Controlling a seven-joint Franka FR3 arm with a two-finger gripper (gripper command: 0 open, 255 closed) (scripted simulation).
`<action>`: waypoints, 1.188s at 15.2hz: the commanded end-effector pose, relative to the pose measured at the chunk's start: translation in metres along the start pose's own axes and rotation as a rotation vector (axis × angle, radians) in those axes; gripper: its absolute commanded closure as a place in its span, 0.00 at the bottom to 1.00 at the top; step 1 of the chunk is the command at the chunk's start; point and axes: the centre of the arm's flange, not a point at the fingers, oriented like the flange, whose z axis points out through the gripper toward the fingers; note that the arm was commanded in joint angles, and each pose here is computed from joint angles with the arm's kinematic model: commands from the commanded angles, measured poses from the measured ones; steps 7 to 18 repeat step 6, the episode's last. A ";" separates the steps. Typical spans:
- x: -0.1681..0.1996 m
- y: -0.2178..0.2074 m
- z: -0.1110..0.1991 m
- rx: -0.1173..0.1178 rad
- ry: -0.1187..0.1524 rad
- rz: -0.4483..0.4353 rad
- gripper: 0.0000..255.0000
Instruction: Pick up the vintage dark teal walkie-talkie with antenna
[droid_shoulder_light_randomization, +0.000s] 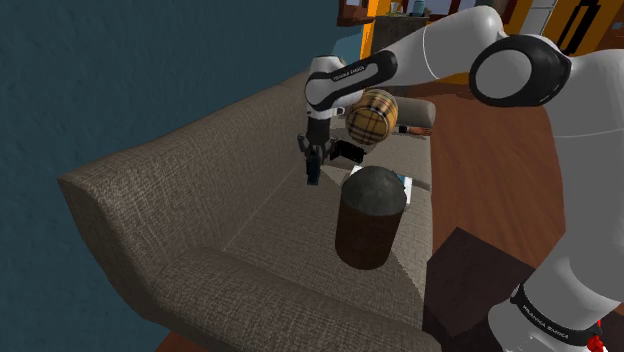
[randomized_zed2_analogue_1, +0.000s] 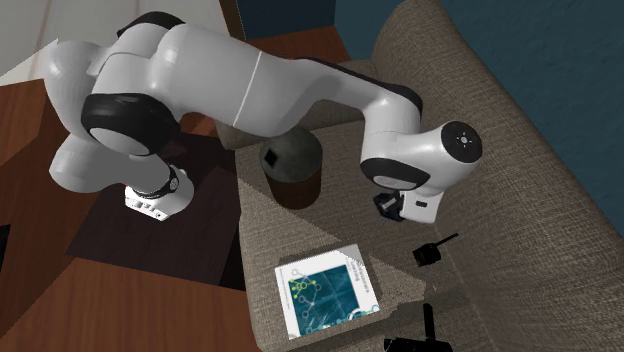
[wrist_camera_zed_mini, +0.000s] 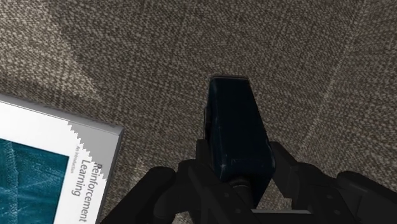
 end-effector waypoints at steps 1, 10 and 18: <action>-0.001 0.000 -0.011 0.000 0.000 0.000 1.00; -0.002 0.000 -0.028 0.000 0.000 0.000 1.00; -0.002 0.000 -0.028 0.000 0.000 0.000 1.00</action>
